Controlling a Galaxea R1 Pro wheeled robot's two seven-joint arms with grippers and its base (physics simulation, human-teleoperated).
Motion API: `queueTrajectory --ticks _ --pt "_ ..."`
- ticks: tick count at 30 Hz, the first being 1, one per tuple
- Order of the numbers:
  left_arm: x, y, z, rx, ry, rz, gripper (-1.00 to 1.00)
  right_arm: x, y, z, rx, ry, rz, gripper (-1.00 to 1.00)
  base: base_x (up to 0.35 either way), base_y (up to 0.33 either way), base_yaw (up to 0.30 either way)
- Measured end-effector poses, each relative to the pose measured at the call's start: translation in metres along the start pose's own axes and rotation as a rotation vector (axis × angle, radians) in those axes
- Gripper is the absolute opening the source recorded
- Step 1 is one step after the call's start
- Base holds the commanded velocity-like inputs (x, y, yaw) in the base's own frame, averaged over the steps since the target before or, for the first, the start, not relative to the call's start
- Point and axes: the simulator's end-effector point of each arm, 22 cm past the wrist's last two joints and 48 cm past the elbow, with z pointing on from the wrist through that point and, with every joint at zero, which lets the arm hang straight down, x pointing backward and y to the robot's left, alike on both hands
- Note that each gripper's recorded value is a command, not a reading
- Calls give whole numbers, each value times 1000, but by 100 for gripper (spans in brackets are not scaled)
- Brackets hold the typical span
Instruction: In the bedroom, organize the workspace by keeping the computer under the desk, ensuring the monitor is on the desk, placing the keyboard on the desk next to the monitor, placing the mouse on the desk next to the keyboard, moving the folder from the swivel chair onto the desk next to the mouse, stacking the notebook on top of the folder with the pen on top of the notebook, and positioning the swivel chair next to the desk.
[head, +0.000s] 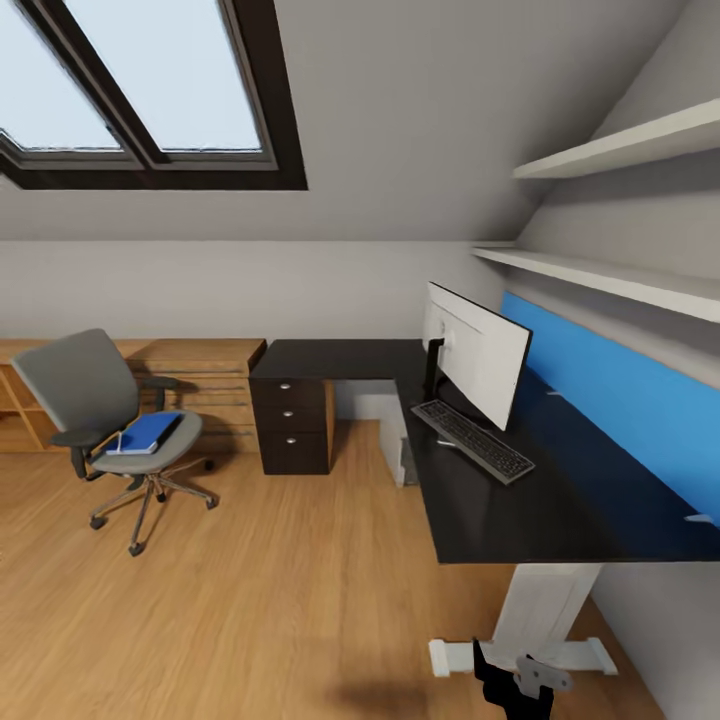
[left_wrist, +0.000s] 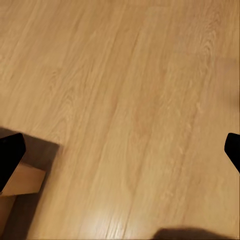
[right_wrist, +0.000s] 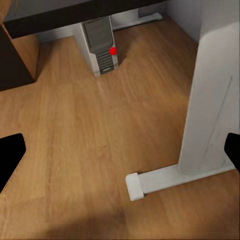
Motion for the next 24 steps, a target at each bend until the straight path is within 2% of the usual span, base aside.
queueTrajectory --ticks 24 --pt "0 2 1 -2 -1 1 100 0 0 0 -2 0 -1 100 265 224 0"
